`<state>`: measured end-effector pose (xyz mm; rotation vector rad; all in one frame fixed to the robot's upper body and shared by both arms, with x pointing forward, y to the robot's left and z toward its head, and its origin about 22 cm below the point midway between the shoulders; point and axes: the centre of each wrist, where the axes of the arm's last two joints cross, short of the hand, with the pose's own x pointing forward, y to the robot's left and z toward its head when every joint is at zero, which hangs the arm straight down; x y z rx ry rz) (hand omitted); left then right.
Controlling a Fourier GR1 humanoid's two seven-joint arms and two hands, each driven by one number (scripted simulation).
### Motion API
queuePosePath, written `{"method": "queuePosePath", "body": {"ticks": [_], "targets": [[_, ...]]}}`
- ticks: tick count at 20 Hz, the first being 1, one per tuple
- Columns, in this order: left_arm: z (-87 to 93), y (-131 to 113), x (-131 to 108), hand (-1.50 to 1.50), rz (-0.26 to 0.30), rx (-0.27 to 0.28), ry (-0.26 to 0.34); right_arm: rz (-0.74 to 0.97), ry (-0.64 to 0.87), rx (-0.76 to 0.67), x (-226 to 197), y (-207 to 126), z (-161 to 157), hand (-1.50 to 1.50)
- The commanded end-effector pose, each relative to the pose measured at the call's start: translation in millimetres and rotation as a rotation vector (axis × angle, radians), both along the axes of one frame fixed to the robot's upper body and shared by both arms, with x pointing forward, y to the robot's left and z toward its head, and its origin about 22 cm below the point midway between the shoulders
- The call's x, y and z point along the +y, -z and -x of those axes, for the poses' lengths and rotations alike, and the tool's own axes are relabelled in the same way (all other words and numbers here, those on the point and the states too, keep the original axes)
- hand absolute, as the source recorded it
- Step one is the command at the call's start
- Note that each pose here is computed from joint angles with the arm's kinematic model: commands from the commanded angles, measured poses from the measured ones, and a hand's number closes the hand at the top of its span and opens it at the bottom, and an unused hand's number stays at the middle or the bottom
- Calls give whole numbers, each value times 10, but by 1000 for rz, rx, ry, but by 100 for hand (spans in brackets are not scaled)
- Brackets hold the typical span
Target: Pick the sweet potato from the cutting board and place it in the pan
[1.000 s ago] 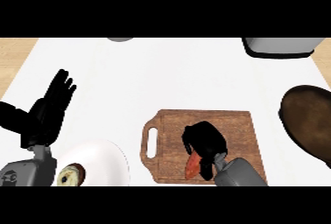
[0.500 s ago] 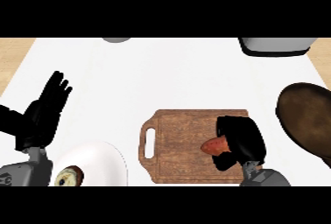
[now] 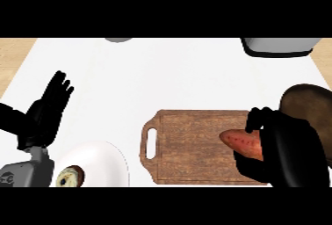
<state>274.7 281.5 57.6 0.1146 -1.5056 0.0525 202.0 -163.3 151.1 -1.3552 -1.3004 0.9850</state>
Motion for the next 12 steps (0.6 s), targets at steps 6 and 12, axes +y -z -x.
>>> {"method": "queuePosePath", "body": {"ticks": [6,12], "targets": [[-82,-191,-102,0,11,-26,8,-98,139,-120,-554,-388,-93,150],[-66,-34,-94,0,-8,-4,5,-165,205,-183,-1245,-532,-272,150]]}}
